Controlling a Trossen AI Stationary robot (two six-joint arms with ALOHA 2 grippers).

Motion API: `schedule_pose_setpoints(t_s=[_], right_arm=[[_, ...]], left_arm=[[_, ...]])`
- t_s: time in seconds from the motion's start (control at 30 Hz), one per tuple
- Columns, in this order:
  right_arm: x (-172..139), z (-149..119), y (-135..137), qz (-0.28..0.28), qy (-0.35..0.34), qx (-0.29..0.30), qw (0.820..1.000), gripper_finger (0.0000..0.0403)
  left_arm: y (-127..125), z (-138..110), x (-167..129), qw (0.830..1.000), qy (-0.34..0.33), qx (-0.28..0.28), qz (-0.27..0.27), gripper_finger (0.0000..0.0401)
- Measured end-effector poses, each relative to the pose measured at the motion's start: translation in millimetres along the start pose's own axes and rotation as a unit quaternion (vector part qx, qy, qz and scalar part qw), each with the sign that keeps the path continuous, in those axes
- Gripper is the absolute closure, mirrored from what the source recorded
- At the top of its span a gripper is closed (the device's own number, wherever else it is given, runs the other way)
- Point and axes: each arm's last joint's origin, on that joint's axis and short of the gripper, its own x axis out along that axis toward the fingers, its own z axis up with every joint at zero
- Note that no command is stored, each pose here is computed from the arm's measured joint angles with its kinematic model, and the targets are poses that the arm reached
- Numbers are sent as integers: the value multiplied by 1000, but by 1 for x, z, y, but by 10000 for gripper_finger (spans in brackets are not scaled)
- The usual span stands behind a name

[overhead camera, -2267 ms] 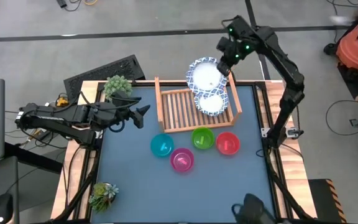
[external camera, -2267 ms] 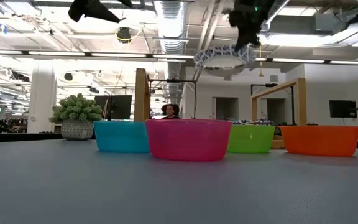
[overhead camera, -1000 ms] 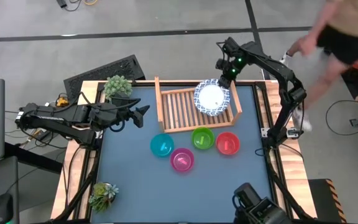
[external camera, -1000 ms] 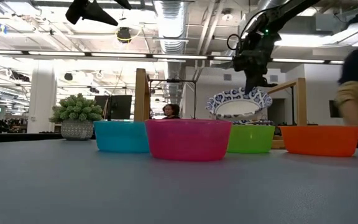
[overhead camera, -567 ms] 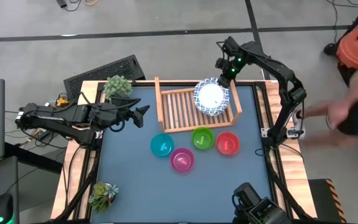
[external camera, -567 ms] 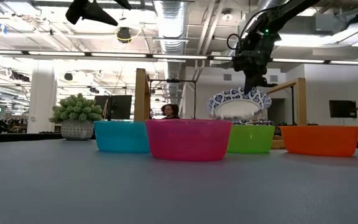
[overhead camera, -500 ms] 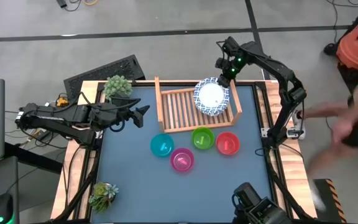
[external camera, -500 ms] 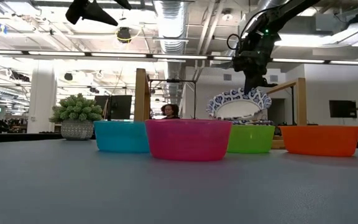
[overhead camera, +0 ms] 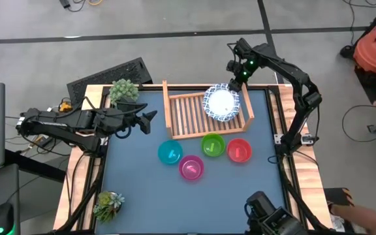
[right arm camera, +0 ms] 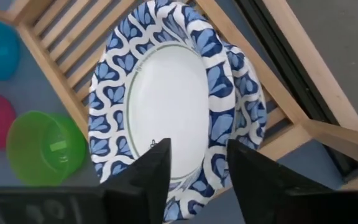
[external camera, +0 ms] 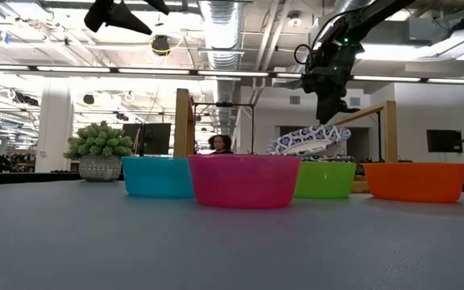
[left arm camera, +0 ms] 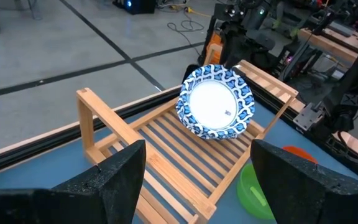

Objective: Place and stack bowls onto a shelf
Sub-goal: Stack the white bowl on top of the white bowl on the shelf, then put the green bowl on the shelf

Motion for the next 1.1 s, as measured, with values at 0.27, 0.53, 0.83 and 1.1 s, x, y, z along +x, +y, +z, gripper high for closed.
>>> schedule_pose_setpoints(t_s=[0.27, 0.53, 0.83, 1.1], right_arm=[[-26, 14, 2, -53, -34, -10, 998, 194], [-49, 40, 52, -18, -97, -39, 994, 197], [5, 31, 176, 40, -5, -318, 947, 197], [61, -4, 218, 80, 70, -418, 902, 198]], left_arm=[[0, 0, 0, 1000, 2, 2, 1, 127], [1, -1, 0, 1000, 3, 3, 2, 127], [3, -4, 0, 1000, 19, 14, 11, 127], [3, -5, 0, 1000, 20, 21, 11, 127]])
